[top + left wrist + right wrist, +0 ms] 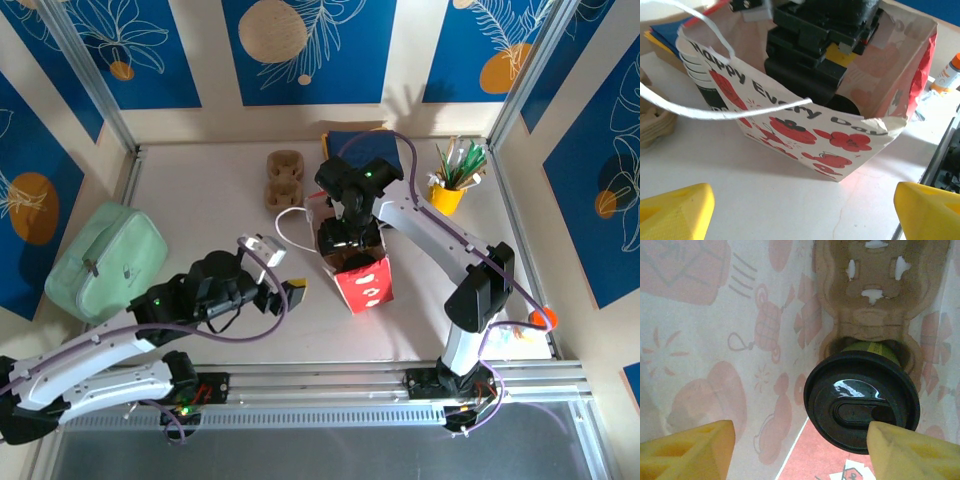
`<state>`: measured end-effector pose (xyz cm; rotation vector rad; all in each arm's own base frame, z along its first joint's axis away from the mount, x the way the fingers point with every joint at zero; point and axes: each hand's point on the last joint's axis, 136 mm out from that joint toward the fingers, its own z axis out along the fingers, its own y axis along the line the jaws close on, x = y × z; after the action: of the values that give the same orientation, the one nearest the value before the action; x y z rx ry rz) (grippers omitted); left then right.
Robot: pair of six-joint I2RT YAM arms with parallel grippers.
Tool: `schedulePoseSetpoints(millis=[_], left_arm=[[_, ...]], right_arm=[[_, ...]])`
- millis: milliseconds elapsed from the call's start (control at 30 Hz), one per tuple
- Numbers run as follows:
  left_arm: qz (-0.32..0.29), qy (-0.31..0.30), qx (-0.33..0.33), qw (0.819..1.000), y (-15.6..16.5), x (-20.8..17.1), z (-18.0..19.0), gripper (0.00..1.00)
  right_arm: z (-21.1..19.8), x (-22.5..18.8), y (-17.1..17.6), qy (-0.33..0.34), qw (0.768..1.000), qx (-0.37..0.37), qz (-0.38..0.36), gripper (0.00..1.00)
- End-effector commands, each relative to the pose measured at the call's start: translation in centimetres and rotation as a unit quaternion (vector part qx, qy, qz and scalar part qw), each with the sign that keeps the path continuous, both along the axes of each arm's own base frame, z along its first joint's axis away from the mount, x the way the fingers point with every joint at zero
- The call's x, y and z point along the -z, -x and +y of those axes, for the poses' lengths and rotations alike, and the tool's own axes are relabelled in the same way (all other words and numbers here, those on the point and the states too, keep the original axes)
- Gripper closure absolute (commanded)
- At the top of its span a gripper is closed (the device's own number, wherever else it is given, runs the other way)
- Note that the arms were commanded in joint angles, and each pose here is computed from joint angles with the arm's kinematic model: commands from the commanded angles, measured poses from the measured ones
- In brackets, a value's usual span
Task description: Pack the takeout coffee
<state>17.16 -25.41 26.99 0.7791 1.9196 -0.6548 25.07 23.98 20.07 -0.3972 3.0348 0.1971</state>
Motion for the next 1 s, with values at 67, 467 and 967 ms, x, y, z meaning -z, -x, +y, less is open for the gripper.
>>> schedulePoseSetpoints(millis=[67, 467, 967], left_arm=[[0.017, 0.021, 0.030, 0.999, 0.6, -0.7, -1.6, 0.09], [0.018, 0.035, 0.042, 0.998, 0.5, -1.5, -2.9, 0.10], [0.017, 0.032, 0.031, 0.999, 0.3, -1.7, -2.5, 0.10]], right_arm=[[-1.3, 0.2, 0.4, 0.030, 1.000, 0.008, 0.000, 0.34], [-1.6, -0.3, 0.5, 0.049, 0.999, 0.001, -0.008, 0.40], [-1.6, -3.4, 0.2, 0.021, 0.999, 0.003, -0.035, 0.39]])
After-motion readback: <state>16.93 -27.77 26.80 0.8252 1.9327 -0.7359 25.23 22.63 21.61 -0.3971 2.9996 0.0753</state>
